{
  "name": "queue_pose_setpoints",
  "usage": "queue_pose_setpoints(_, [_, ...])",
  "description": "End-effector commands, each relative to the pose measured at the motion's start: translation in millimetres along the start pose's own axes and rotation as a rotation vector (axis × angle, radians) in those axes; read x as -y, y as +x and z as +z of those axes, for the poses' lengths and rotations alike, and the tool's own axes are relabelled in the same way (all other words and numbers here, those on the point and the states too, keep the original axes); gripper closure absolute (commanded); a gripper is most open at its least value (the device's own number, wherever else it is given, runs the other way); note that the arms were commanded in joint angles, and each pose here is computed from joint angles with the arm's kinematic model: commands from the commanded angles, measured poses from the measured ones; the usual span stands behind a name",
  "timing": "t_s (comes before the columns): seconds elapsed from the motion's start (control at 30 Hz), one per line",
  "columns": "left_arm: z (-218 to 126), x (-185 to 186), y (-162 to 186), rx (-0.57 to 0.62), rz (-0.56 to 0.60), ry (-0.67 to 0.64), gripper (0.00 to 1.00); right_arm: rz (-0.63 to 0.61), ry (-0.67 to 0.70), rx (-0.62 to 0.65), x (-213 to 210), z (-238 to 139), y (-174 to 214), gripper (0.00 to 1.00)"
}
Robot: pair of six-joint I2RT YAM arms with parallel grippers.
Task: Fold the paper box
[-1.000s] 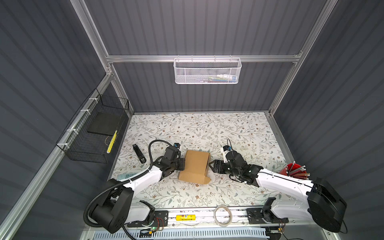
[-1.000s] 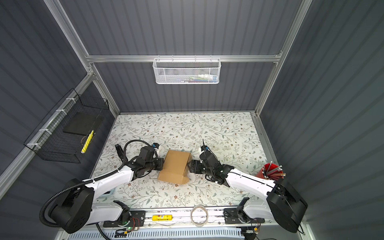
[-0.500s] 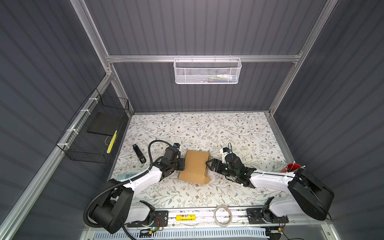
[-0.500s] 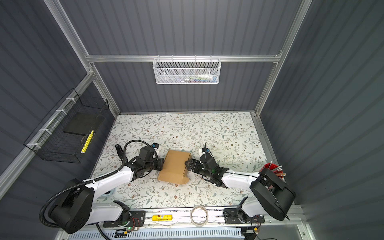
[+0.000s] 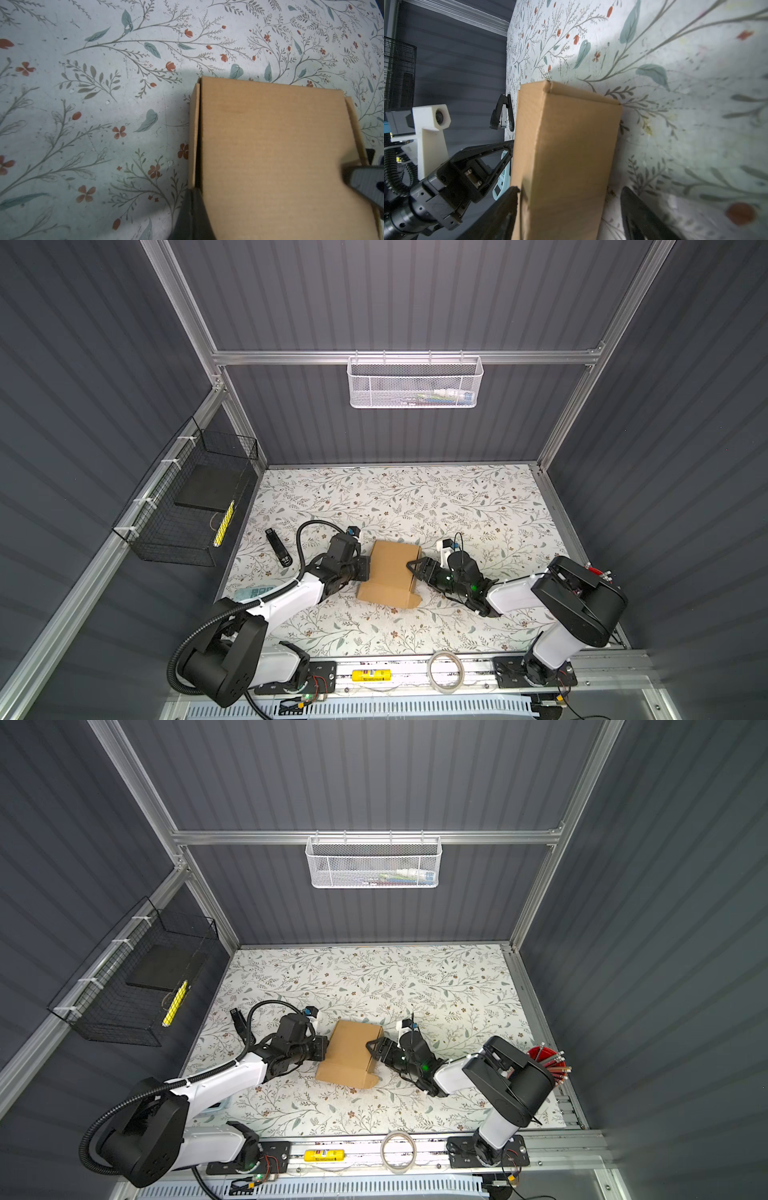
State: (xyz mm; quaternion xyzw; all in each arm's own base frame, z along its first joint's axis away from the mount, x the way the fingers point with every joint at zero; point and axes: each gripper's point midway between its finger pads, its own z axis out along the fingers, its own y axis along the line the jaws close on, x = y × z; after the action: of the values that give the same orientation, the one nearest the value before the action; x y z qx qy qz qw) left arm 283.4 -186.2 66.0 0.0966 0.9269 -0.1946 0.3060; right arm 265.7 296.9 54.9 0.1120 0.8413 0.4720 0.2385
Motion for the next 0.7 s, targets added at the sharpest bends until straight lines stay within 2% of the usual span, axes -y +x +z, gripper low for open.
queue_pose_setpoints(0.0, [0,-5,16,-0.054,-0.014,-0.005,1.0,0.03,-0.089,0.001,-14,4,-2,0.24])
queue_pose_setpoints(0.67, [11,5,7,-0.064,0.002,0.031,1.0,0.067,-0.181,-0.035,-28,20,2,0.3])
